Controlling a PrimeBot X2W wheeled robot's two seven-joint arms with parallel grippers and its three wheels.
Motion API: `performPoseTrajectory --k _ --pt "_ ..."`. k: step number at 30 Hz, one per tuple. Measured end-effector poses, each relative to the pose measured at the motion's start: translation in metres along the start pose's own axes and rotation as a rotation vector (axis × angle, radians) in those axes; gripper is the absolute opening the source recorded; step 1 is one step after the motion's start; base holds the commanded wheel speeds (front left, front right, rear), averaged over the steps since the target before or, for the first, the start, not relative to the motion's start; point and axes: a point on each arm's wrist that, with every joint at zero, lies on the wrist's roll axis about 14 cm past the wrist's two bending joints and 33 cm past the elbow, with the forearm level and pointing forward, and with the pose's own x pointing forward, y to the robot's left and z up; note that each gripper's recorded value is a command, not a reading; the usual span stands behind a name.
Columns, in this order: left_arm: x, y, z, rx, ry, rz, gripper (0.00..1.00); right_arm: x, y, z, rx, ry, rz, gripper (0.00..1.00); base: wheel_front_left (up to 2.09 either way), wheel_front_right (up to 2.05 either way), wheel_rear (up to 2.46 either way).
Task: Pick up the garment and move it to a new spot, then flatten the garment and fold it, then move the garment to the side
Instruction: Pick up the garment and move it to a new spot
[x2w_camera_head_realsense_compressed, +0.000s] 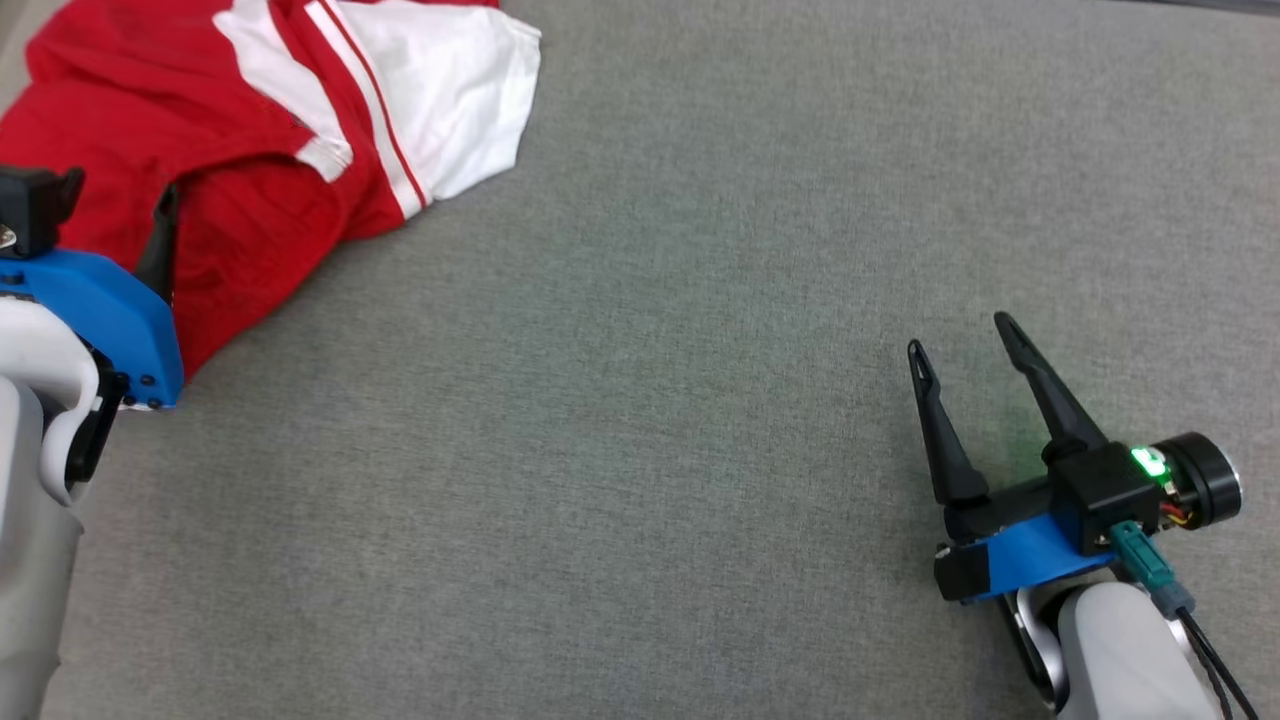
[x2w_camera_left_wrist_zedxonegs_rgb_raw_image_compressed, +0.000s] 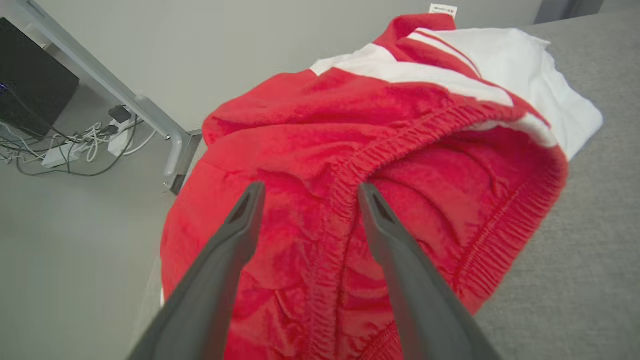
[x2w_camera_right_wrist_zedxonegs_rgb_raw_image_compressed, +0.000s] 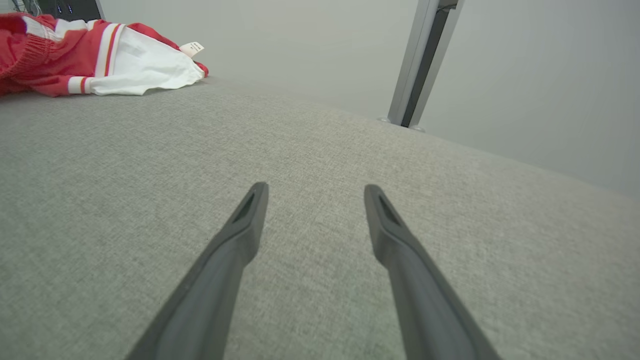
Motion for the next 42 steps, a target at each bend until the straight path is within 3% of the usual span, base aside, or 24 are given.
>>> performPoseTrajectory --k 7,11,12,13,14,15,16,24,31,37,42 --pt "0.029 -0.004 -0.031 -0.02 0.106 -0.009 1.0 0.008 -0.006 -0.016 0.003 0.024 -0.01 1.0 0.0 0.0 0.0" --pt "0.042 0.003 -0.014 -0.011 0.029 0.025 1.0 0.011 -0.01 -0.021 0.005 0.029 -0.021 1.0 0.0 0.0 0.0" --pt "0.044 0.005 -0.01 -0.016 0.011 0.039 0.87 0.011 -0.011 -0.021 0.006 0.03 -0.022 1.0 0.0 0.0 0.0" --pt "0.045 0.006 -0.008 -0.019 -0.002 0.047 0.53 0.011 -0.011 -0.021 0.006 0.03 -0.024 1.0 0.0 0.0 0.0" --pt "0.046 0.006 -0.006 -0.019 -0.015 0.051 0.36 0.01 -0.012 -0.021 0.005 0.03 -0.026 1.0 0.0 0.0 0.0" --pt "0.046 0.007 -0.003 -0.014 -0.028 0.055 0.07 0.01 -0.013 -0.021 0.005 0.028 -0.029 1.0 0.0 0.0 0.0" --pt "0.047 0.008 0.002 -0.013 -0.047 0.061 0.0 0.01 -0.014 -0.02 0.005 0.028 -0.031 1.0 0.0 0.0 0.0" --pt "0.03 0.022 0.063 0.03 -0.226 0.089 0.0 0.004 -0.013 -0.003 0.022 0.001 -0.035 1.0 0.0 0.0 0.0" --pt "-0.017 0.016 0.154 0.126 -0.461 0.053 0.0 -0.016 -0.021 0.034 0.041 -0.069 -0.075 1.0 0.0 0.0 0.0" --pt "-0.071 -0.032 0.233 0.215 -0.658 -0.061 0.0 -0.054 -0.039 0.052 0.062 -0.096 -0.153 1.0 0.0 0.0 0.0" --pt "-0.114 -0.1 0.285 0.268 -0.812 -0.222 0.0 -0.089 -0.061 0.063 0.074 -0.123 -0.243 1.0 0.0 0.0 0.0"
